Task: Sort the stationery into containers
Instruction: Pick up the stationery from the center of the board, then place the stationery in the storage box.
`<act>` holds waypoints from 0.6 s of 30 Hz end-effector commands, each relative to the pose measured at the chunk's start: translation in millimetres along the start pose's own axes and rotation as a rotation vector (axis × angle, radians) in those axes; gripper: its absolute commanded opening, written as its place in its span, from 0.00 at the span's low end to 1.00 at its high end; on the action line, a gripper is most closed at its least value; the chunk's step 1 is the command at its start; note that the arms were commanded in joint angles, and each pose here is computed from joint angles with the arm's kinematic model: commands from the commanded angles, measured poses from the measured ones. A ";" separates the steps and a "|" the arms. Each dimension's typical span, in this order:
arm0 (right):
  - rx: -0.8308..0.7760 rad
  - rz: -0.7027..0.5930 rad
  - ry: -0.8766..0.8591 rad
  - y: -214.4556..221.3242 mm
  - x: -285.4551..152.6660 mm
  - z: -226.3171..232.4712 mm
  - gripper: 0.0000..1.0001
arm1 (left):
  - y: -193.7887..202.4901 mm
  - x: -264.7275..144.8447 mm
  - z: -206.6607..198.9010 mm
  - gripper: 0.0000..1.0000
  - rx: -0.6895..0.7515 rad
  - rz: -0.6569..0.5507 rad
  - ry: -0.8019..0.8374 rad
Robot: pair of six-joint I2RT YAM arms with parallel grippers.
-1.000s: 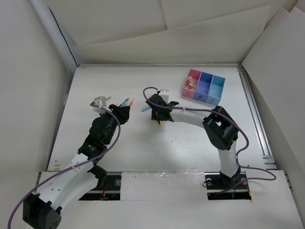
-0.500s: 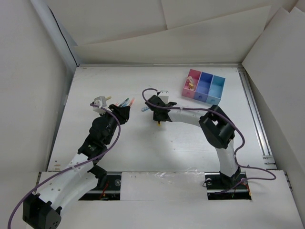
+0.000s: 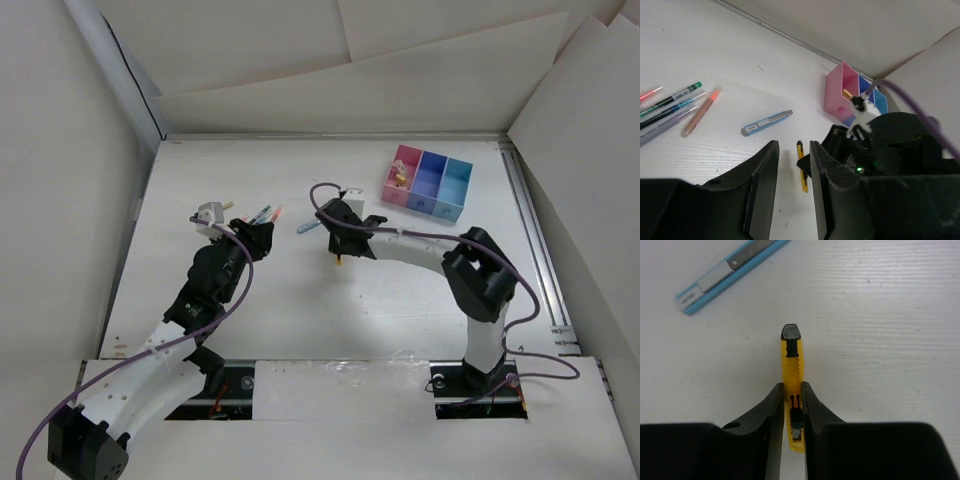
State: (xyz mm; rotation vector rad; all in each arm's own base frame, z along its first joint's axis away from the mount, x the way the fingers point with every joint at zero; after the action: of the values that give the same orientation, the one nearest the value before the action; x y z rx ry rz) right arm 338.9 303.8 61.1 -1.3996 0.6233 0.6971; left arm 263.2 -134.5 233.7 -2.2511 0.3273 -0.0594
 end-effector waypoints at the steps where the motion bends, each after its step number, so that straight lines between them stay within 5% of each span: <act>1: 0.125 -0.147 -0.131 -61.7 -46.5 8.2 0.00 | -6.8 2.1 -8.6 0.28 0.002 -0.025 0.039; 11: 0.357 -0.337 -0.122 -160.8 -91.5 -97.4 0.00 | 2.8 8.8 -9.0 0.28 0.008 0.010 0.048; 18: 0.474 -0.387 0.043 -201.6 -62.7 -178.5 0.00 | 12.2 15.4 -13.4 0.28 0.021 0.053 0.075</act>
State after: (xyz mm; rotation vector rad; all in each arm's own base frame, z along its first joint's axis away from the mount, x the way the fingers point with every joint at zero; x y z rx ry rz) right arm 430.7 127.9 220.0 -1.0582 0.4950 0.2363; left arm 270.1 -149.0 215.3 -2.2174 0.4193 -0.0282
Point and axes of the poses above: each gripper's point midway between its finger pads, its own x axis out along the fingers, its own z axis along the line the jaws close on, y = z × x, the point moved 2 cm from there along -x, back along the fingers, and after that the axes turned 3 degrees about -x, right-handed, at the moved point
